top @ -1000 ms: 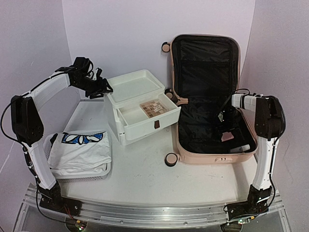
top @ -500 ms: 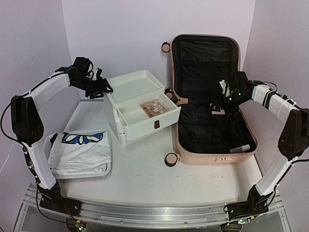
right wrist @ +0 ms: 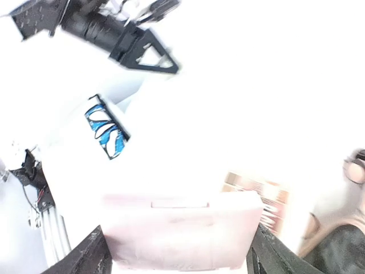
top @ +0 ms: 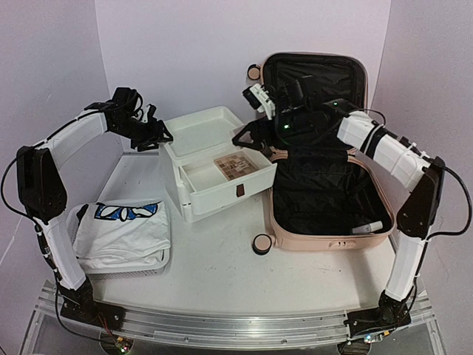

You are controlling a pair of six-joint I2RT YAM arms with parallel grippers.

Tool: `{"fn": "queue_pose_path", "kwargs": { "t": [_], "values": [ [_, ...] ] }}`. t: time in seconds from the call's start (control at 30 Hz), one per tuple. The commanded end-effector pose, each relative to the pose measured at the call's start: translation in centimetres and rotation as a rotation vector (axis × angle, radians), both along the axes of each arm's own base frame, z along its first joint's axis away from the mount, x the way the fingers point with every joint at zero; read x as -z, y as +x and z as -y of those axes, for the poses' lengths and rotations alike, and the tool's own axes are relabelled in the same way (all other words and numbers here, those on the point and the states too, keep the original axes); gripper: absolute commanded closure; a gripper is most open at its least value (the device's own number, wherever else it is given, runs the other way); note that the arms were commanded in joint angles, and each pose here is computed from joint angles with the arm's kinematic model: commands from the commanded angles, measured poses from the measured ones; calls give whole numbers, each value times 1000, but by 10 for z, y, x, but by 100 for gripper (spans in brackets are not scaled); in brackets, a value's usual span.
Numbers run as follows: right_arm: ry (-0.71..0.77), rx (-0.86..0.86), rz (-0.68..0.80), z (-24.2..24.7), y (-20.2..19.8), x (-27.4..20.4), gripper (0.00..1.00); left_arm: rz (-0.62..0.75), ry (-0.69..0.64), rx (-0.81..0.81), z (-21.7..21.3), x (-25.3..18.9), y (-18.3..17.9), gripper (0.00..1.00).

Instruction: Open, take out, and arrange the luggage

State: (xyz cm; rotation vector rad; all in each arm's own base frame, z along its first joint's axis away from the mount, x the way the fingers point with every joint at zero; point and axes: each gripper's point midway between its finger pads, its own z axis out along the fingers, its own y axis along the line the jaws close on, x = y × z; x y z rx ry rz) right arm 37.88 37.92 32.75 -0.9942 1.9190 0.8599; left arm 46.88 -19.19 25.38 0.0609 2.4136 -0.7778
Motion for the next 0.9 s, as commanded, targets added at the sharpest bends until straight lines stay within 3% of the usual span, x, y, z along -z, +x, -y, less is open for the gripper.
{"fn": "queue_pose_path", "kwargs": {
  "t": [0.0,0.23,0.5,0.87],
  "values": [
    [12,-90,9,-43,-12,8,43,-33,-17,107,24,10,-19,37],
    [-29,-47,-66,-84,-10,45,42,-31,-25,111,25,7,-19,38],
    [-91,-76,-123,-102,0,85,33,-30,-24,111,25,7,-20,38],
    [-72,-109,-159,-112,-1,89,16,-32,-22,110,24,9,-19,37]
  ]
}}
